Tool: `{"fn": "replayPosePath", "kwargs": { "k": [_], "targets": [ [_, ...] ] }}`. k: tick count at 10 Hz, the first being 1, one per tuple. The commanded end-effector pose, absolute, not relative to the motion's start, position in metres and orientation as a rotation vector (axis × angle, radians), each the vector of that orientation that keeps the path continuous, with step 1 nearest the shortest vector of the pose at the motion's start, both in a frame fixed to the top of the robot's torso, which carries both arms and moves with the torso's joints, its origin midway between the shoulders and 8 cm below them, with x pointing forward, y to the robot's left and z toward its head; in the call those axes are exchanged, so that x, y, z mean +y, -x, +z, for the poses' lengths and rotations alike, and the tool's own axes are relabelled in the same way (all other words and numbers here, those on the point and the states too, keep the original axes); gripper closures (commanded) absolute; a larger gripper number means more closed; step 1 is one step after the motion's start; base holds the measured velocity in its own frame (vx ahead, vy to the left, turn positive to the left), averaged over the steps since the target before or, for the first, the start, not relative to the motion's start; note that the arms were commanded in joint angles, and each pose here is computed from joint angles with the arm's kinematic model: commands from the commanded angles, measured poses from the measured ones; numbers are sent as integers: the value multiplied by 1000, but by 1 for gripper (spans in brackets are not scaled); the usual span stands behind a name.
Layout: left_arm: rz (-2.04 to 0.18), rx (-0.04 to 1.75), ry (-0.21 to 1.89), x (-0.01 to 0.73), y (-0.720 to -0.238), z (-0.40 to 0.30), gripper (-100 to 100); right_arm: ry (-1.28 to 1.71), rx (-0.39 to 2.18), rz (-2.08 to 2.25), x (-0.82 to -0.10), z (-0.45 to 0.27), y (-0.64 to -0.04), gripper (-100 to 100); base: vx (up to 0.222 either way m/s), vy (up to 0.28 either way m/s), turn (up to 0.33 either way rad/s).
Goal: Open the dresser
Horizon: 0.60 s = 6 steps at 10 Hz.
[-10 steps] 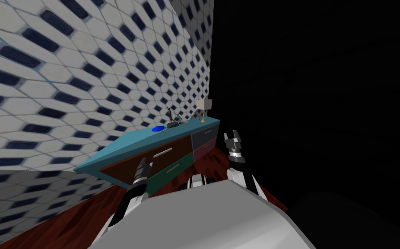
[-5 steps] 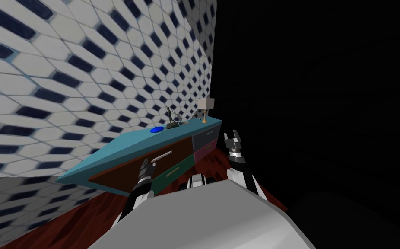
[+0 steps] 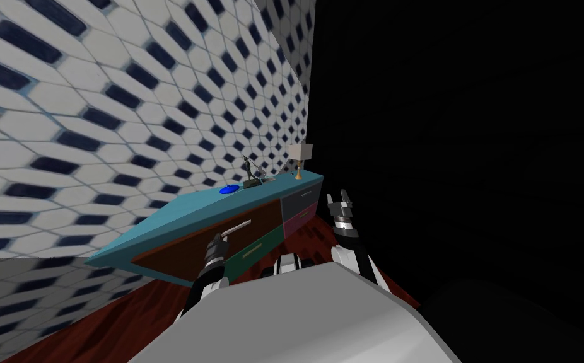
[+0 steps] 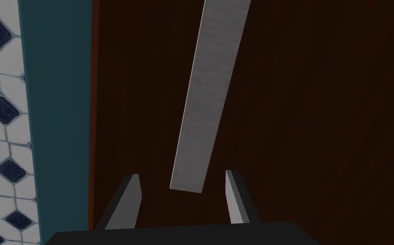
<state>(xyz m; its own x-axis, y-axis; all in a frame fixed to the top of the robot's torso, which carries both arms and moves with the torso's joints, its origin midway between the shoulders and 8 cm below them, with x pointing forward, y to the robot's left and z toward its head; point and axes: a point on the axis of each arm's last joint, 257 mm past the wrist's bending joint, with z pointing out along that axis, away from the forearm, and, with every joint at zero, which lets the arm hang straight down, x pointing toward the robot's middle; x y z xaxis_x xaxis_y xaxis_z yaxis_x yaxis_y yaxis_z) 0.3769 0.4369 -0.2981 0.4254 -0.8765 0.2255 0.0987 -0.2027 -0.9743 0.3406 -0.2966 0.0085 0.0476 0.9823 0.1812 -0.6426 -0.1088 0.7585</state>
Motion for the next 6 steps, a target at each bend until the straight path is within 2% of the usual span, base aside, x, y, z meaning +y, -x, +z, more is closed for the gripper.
{"fn": "replayPosePath", "kwargs": {
  "k": [1,4,5,6],
  "targets": [
    [-1043,722,1507,436,-374,-296,100,-835,535,1490,-297,9,-341,0,-138,-49,11],
    [-1045,724,1507,435,-370,-293,100,-835,535,1491,-296,9,-341,0,-170,-101,6],
    [-1045,723,1506,436,-371,-293,100,-835,535,1491,-296,9,-341,0,-79,-55,5],
    [-1035,749,1483,442,-371,-289,-100,-835,535,1490,-297,9,-341,0,-16,-15,-2]
  ]
}}
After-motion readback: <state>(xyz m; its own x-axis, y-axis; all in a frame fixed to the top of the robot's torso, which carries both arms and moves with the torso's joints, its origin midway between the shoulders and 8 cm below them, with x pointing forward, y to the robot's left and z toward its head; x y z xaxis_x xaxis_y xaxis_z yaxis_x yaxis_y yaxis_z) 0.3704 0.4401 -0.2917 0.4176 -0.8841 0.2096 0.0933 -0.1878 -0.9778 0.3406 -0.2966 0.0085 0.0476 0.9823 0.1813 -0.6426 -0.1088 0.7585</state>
